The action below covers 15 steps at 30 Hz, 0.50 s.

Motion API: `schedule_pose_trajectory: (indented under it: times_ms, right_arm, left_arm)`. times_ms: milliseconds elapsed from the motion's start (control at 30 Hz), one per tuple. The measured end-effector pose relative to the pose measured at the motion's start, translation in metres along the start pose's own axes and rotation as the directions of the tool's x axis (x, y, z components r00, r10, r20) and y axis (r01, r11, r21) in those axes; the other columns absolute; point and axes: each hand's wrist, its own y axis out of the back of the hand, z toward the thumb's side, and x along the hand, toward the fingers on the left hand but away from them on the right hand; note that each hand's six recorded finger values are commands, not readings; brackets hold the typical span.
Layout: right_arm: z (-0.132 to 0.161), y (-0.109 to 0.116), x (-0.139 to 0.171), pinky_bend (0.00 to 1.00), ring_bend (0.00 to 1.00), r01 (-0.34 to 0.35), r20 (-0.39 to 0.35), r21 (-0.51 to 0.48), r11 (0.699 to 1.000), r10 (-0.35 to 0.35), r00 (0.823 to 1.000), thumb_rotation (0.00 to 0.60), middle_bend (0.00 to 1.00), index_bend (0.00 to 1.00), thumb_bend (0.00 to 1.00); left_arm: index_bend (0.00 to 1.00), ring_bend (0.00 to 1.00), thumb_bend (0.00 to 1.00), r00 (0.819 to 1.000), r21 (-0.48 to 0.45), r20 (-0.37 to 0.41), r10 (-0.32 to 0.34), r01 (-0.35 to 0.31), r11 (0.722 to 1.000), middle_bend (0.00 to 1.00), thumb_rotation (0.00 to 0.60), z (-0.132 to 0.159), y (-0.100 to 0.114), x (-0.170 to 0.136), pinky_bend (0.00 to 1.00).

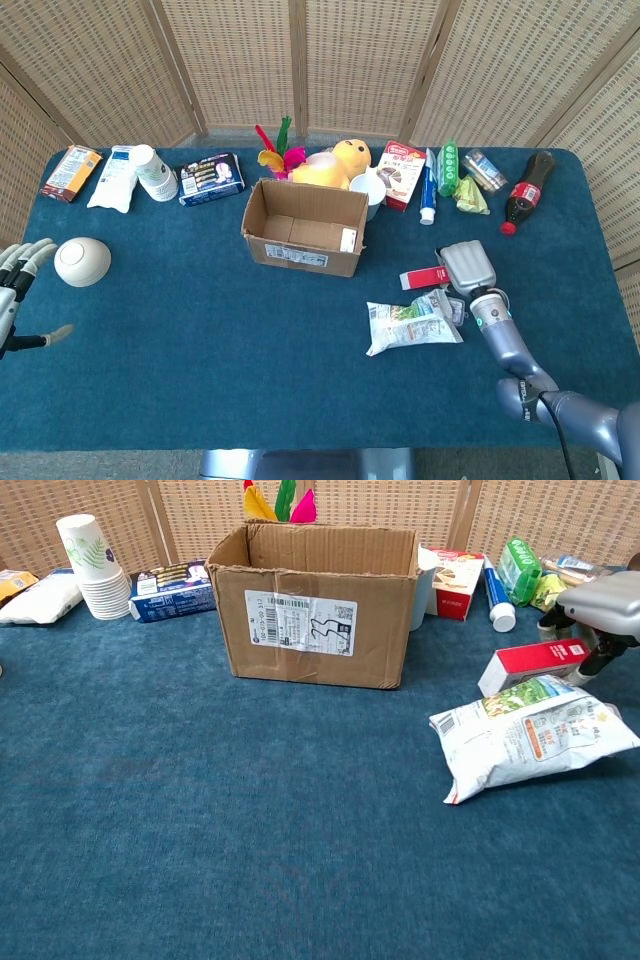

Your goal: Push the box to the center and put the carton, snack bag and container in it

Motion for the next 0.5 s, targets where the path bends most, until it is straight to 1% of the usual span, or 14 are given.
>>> schedule_pose_trajectory:
  times_ms: [167, 233, 333, 500]
  right_arm:
    - [-0.008, 0.02, 0.01, 0.77, 0.56, 0.078, -0.022, -0.05, 0.996, -0.079, 0.997, 0.6, 0.61, 0.61, 0.53]
    - [-0.012, 0.028, 0.016, 0.77, 0.56, 0.096, -0.027, -0.067, 0.993, -0.098, 0.995, 0.6, 0.61, 0.61, 0.53]
    - [-0.018, 0.043, 0.025, 0.77, 0.56, 0.133, -0.034, -0.087, 0.987, -0.136, 0.99, 0.6, 0.61, 0.61, 0.53]
    - [-0.029, 0.076, 0.04, 0.77, 0.56, 0.209, -0.036, -0.13, 0.969, -0.215, 0.976, 0.6, 0.61, 0.61, 0.53]
  left_arm:
    - [0.0, 0.0, 0.16, 1.0, -0.005, -0.002, 0.001, -0.001, 1.0, 0.0, 0.6, -0.001, 0.001, 0.0, 0.06]
    - [0.0, 0.0, 0.16, 1.0, -0.007, 0.0, 0.003, -0.003, 1.0, 0.0, 0.6, -0.001, 0.002, -0.001, 0.06]
    - [0.0, 0.0, 0.16, 1.0, -0.01, 0.002, 0.002, -0.002, 1.0, 0.0, 0.6, -0.001, 0.002, -0.001, 0.07]
    - [0.0, 0.0, 0.16, 1.0, -0.015, 0.001, 0.007, -0.007, 1.0, 0.0, 0.6, -0.002, 0.004, -0.003, 0.07]
